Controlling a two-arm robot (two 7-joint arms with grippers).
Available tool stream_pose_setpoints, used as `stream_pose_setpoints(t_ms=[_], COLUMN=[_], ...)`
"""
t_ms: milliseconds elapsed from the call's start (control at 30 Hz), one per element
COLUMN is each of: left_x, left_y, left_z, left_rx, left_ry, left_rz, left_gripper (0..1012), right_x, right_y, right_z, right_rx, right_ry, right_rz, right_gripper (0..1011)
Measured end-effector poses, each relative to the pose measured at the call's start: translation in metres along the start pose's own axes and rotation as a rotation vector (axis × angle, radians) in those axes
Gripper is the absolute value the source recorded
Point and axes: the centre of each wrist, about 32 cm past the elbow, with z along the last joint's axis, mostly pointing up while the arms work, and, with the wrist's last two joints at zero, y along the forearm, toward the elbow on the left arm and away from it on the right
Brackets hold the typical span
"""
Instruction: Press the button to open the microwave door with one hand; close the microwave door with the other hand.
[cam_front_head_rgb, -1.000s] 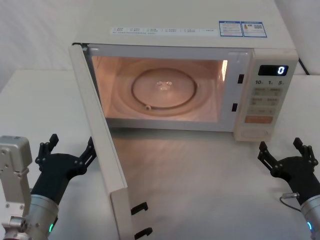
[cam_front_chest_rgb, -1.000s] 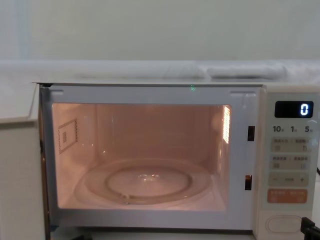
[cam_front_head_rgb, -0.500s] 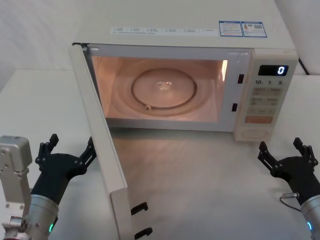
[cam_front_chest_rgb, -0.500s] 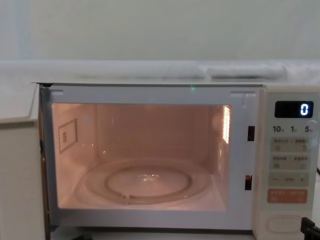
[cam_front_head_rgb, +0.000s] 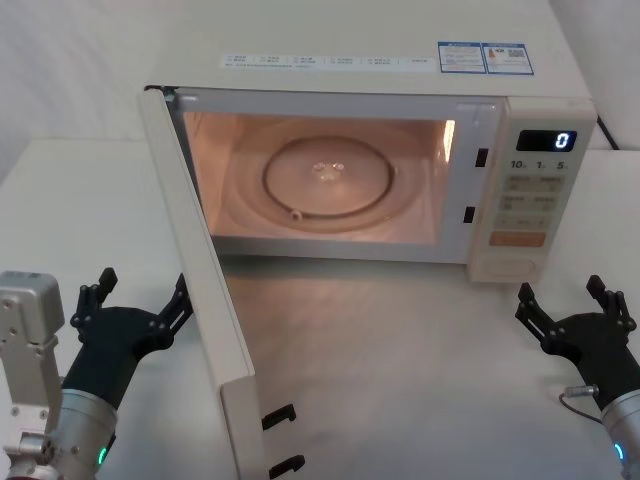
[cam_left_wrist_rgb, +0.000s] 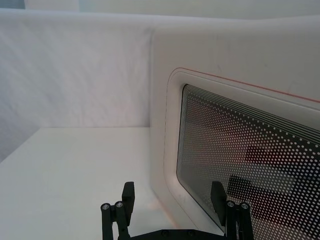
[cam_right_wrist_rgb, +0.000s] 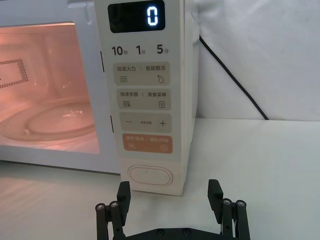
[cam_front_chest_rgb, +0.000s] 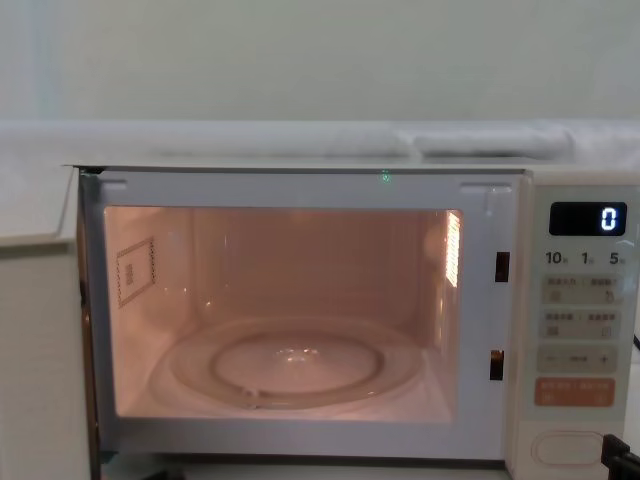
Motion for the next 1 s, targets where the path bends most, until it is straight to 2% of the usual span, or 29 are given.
stream_pose_setpoints(t_ms=[1000], left_x=[0.0000], left_y=[0.0000], left_z=[0.0000], left_rx=[0.000], left_ry=[0.000], left_rz=[0.000], left_gripper=[1001], right_x=[0.0000], right_y=[0.0000], right_z=[0.0000], right_rx=[0.000], right_ry=[0.000], right_rz=[0.000], right_gripper=[1002])
